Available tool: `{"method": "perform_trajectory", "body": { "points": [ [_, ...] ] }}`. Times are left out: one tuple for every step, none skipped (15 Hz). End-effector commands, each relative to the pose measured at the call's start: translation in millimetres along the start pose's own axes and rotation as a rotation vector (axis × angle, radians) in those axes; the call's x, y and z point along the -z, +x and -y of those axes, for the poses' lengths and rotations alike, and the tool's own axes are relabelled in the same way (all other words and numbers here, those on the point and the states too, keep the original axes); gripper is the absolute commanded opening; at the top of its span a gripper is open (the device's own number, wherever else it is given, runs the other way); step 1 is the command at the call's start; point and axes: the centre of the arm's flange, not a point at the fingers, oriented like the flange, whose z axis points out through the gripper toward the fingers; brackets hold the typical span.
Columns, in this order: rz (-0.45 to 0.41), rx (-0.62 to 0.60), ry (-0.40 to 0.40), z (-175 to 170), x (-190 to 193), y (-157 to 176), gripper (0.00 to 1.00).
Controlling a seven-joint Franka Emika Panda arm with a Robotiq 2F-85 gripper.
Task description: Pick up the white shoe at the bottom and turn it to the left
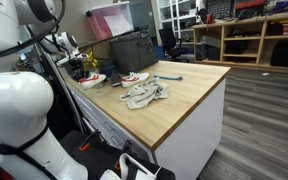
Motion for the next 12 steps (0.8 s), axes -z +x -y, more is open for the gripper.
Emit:
{"method": "perform_trajectory", "body": {
  "points": [
    [0.034, 0.145, -0.079, 5.8, 24.7, 18.5, 0.02],
    [0.048, 0.170, -0.087, 4.3, 23.2, 21.1, 0.02],
    [0.063, 0.196, -0.090, 1.6, 19.8, 26.1, 0.02],
    [0.074, 0.214, -0.090, -1.3, 17.5, 30.3, 0.02],
    [0.087, 0.229, -0.088, -5.1, 13.0, 37.3, 0.02],
    [0.100, 0.238, -0.088, -8.4, 7.9, 44.6, 0.02],
    [0.112, 0.241, -0.086, -12.1, 2.5, 51.7, 0.02],
    [0.119, 0.246, -0.082, -14.2, -3.2, 58.4, 0.02],
    [0.110, 0.236, -0.077, -15.7, -8.2, 67.0, 0.02],
    [0.102, 0.229, -0.069, -16.6, -11.5, 73.8, 0.02],
    [0.084, 0.209, -0.063, -16.4, -13.0, 79.5, 0.02],
    [0.072, 0.201, -0.057, -15.9, -12.7, 84.2, 0.02]
  ]
}}
